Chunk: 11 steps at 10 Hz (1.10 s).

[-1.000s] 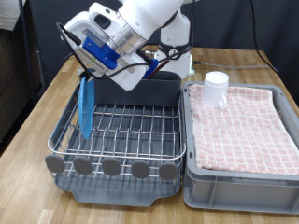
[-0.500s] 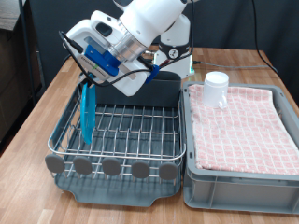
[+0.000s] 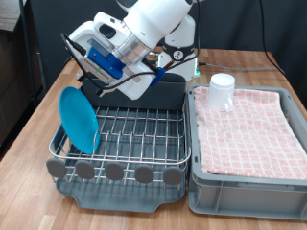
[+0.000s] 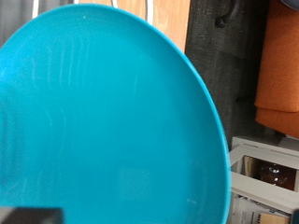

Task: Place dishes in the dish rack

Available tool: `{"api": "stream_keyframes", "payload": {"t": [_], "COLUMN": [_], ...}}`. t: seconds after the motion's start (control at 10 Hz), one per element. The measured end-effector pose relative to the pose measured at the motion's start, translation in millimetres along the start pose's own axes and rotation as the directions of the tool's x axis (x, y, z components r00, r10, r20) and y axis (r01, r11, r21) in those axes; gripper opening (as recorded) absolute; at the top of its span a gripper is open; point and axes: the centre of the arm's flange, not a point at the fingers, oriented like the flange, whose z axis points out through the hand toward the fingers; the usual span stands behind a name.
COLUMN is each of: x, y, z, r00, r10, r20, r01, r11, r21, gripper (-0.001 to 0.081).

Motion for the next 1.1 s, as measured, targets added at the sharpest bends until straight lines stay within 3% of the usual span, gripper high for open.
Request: {"api": "stream_keyframes", "payload": {"t": [0.1, 0.2, 0.3, 0.6, 1.1], "x": [2.4, 6.1, 11.5, 32.7, 57.5], "y": [-1.0, -1.3, 0.5, 13.1, 13.8], "z": [-4.0, -10.2, -17.8, -53.4, -132.9], "r00": [1.0, 0.999, 0.996, 0.98, 0.973], "r10": [0.01, 0.02, 0.03, 0.055, 0.001], "r20": [0.023, 0.05, 0.079, 0.19, 0.231], "r01": [-0.011, -0.022, -0.034, -0.075, -0.043], "r11": [1.0, 0.999, 0.998, 0.992, 0.983], "r21": [0.015, 0.038, 0.054, 0.099, 0.178], "gripper": [0.0624, 0.0624, 0.0767, 0.0794, 0.0802]}}
